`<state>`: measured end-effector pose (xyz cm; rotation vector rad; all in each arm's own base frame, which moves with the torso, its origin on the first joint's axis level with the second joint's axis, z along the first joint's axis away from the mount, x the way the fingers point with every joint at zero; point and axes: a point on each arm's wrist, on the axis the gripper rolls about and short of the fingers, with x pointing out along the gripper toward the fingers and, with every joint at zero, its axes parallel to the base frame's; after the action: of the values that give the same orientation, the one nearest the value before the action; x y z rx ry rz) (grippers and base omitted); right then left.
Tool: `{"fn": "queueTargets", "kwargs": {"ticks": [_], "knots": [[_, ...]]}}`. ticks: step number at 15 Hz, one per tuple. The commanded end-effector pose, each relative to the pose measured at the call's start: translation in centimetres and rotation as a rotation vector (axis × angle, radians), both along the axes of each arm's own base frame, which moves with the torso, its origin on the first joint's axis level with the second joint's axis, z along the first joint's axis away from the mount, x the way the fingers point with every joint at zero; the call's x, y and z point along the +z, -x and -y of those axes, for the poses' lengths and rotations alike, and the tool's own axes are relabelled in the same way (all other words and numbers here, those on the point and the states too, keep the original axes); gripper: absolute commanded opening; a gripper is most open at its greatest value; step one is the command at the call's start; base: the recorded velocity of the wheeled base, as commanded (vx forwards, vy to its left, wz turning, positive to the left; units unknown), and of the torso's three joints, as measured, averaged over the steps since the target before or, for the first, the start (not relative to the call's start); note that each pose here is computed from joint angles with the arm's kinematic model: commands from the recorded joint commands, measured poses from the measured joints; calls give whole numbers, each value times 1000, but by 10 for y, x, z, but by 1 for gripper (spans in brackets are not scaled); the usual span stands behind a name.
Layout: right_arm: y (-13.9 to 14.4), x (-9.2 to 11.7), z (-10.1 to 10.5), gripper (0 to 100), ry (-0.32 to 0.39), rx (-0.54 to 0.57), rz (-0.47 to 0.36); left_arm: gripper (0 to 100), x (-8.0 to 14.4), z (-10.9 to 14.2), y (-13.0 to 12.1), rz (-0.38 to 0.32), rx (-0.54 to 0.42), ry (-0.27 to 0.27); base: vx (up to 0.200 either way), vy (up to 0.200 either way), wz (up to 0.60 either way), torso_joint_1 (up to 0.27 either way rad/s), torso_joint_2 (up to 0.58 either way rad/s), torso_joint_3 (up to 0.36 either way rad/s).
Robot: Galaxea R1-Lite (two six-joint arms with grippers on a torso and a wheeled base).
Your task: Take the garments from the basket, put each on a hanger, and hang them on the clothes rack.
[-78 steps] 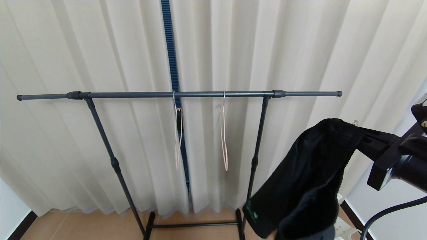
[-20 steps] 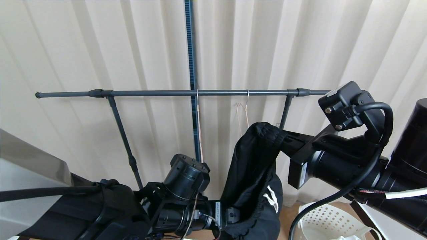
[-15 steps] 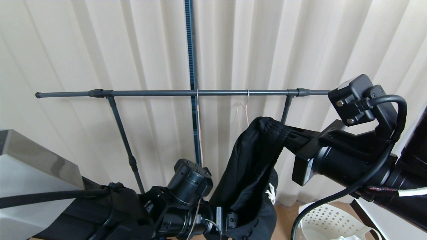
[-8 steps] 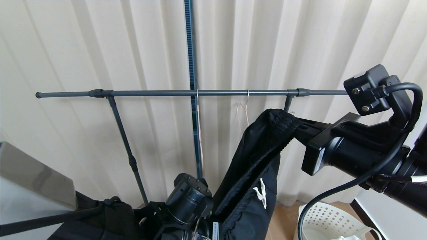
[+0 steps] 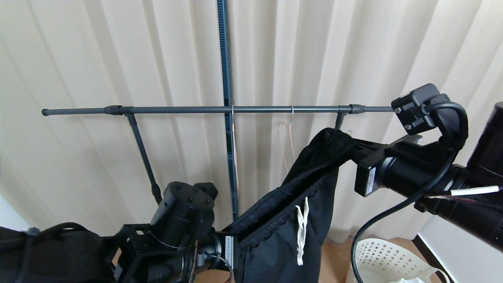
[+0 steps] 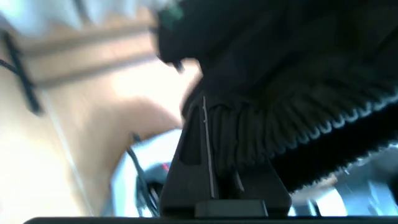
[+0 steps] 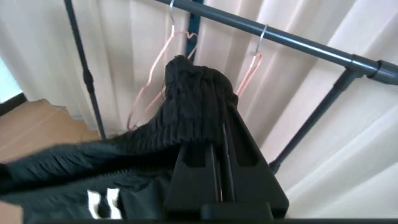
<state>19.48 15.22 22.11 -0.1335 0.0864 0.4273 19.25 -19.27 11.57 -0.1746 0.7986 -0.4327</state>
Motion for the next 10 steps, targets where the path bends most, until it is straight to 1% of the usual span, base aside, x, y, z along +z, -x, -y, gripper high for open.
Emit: {"fn": "queueTargets", "kwargs": {"ticks": [1, 2, 4, 5, 6, 7, 8, 9, 10], "knots": [[-8, -14, -5, 0, 63, -35, -37, 0, 27, -18, -7, 104, 60, 31, 0, 0, 0, 0, 0, 0], [-10, -19, -6, 0, 98, -61, -62, 0, 33, -23, -12, 139, 87, 25, 0, 0, 0, 0, 0, 0], [-7, -24, -4, 0, 183, -90, -146, 0, 42, -32, -18, 203, 127, -18, 0, 0, 0, 0, 0, 0], [-4, -24, -3, 0, 225, -89, -193, 0, 44, -35, -21, 228, 142, -44, 0, 0, 0, 0, 0, 0], [3, -19, 1, 0, 275, -80, -264, 0, 47, -38, -23, 263, 161, -85, 0, 0, 0, 0, 0, 0], [10, -16, 1, 0, 292, -70, -317, 0, 48, -40, -25, 276, 169, -106, 0, 0, 0, 0, 0, 0], [13, -12, 0, 0, 290, -64, -344, 0, 48, -40, -25, 280, 168, -117, 0, 0, 0, 0, 0, 0], [15, -5, -3, 0, 261, -69, -403, 0, 48, -41, -25, 289, 176, -134, 0, 0, 0, 0, 0, 0], [13, -1, -5, 0, 241, -72, -428, 0, 47, -41, -26, 290, 183, -143, 0, 0, 0, 0, 0, 0]]}}
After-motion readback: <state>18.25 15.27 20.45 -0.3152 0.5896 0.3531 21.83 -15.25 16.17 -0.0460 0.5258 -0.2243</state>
